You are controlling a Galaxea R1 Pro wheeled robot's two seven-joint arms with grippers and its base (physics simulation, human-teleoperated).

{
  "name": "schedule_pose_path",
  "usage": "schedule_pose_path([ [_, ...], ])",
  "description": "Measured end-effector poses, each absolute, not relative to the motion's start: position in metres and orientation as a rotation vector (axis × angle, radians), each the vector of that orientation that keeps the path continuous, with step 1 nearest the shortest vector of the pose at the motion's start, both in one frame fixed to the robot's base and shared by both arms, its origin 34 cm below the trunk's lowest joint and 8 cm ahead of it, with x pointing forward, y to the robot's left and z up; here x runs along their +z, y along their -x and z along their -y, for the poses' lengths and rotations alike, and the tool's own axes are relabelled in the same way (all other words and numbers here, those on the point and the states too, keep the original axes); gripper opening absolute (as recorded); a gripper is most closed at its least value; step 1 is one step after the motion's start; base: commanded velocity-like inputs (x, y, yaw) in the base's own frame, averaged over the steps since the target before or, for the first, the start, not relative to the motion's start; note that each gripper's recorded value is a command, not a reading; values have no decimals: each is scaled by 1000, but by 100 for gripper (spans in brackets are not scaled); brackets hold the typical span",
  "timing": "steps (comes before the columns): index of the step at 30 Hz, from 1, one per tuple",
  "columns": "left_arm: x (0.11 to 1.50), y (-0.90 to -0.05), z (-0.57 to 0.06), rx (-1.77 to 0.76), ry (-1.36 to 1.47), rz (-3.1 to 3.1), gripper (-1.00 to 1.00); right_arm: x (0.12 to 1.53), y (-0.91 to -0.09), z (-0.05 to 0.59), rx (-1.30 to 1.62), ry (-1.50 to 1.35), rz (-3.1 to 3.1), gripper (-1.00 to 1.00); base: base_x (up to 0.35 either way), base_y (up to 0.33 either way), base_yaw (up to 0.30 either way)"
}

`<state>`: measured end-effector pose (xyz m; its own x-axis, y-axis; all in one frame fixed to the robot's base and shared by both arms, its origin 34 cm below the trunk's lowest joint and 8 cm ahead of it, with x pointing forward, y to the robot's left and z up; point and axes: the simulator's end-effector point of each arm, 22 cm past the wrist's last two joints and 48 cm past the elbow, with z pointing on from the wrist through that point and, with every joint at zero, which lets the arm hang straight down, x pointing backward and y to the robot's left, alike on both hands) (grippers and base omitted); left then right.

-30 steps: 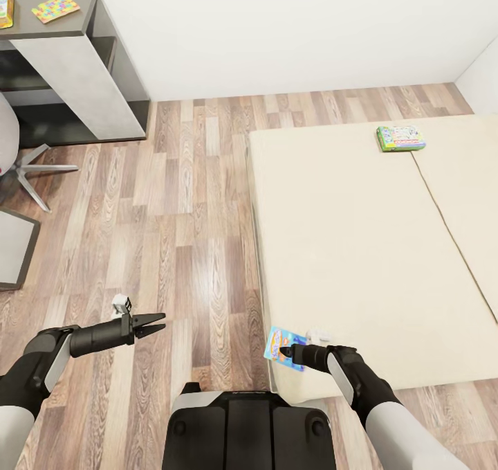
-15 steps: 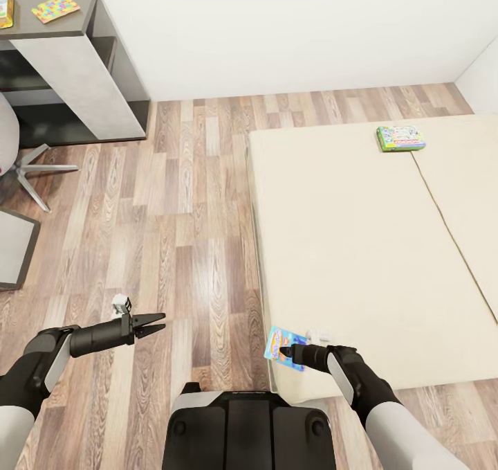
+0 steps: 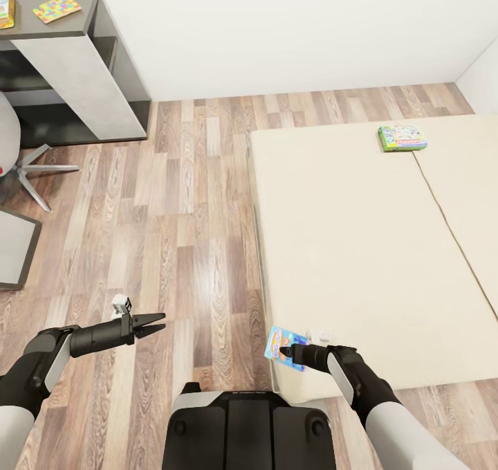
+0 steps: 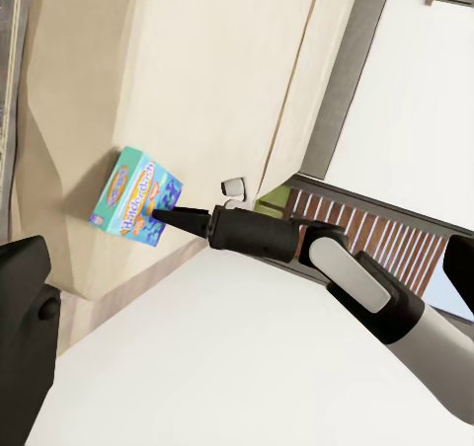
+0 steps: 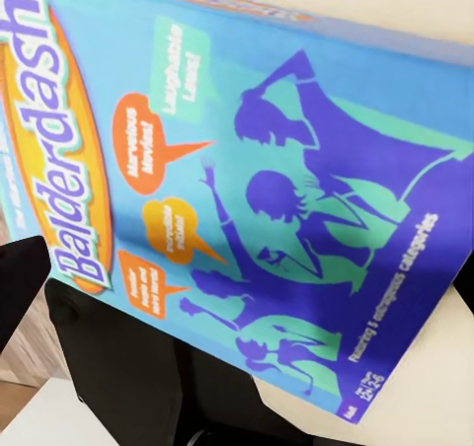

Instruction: Put all the toys in the child's room - the three board games (two on the bed and one on the table), the two jigsaw puzzles on the table, and the tennis ball on the table - inside the toy box on the table in the child's room.

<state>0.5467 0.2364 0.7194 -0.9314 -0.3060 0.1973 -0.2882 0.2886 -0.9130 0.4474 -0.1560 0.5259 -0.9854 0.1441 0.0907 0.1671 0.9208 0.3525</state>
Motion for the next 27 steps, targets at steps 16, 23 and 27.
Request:
schedule_pose_path([
  [16, 719, -547, -236, -1772, 578, -2509, 100, 526, -448, 156, -563, 244, 3018, 100, 0, 2, 0],
  [23, 719, -547, -236, -1772, 578, -2509, 100, 526, -448, 156, -563, 244, 3018, 100, 0, 0, 0],
  [27, 716, -546, -231, -1768, 577, -2515, 100, 525, -457, 165, -548, 272, 3049, 100, 0, 0, 0],
])
